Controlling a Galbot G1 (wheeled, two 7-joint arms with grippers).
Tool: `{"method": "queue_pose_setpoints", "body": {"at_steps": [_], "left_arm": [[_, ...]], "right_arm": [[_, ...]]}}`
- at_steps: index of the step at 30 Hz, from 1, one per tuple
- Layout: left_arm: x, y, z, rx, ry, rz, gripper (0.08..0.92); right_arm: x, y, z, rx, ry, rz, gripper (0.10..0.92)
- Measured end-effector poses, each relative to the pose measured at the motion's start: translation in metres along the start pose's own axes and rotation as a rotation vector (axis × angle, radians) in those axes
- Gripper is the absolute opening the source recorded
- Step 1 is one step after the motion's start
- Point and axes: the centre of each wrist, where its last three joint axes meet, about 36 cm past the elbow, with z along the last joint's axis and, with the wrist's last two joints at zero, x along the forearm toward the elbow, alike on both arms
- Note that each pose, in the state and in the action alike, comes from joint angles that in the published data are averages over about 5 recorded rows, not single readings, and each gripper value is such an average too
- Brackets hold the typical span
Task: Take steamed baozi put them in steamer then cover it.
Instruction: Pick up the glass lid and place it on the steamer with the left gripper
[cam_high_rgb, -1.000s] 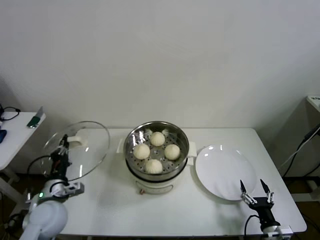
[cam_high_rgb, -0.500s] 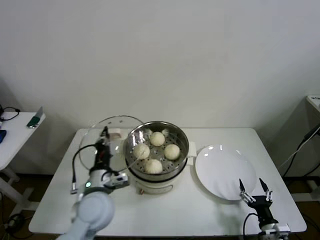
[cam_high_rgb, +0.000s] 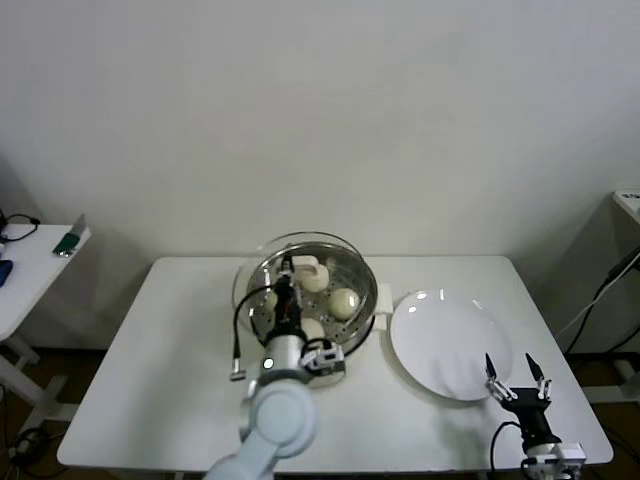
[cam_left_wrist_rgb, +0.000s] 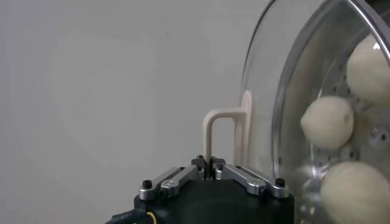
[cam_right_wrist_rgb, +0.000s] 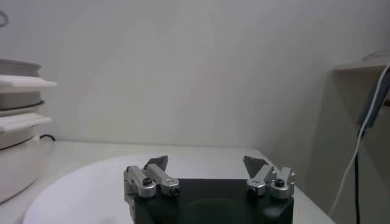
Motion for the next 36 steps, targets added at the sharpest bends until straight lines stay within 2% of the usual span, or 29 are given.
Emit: {"method": "queue_pose_setpoints", "body": {"at_steps": [9, 16, 36], "left_arm": [[-0.012, -0.018, -0.025, -0.035, 0.0, 0.02, 0.14], [-0.022, -0.035, -0.028, -0.072, 0.019, 0.048, 0.14], [-0.025, -0.053, -0.024, -0.107, 0.039, 0.042, 0.14]], "right_arm": [[0.002, -0.001, 0.001, -0.006, -0.007, 0.007, 0.823], [0.004, -0.003, 0.002, -0.007, -0.012, 0.015, 0.823], [0.006, -0.004, 0.003, -0.007, -0.025, 0.032, 0.823]]}}
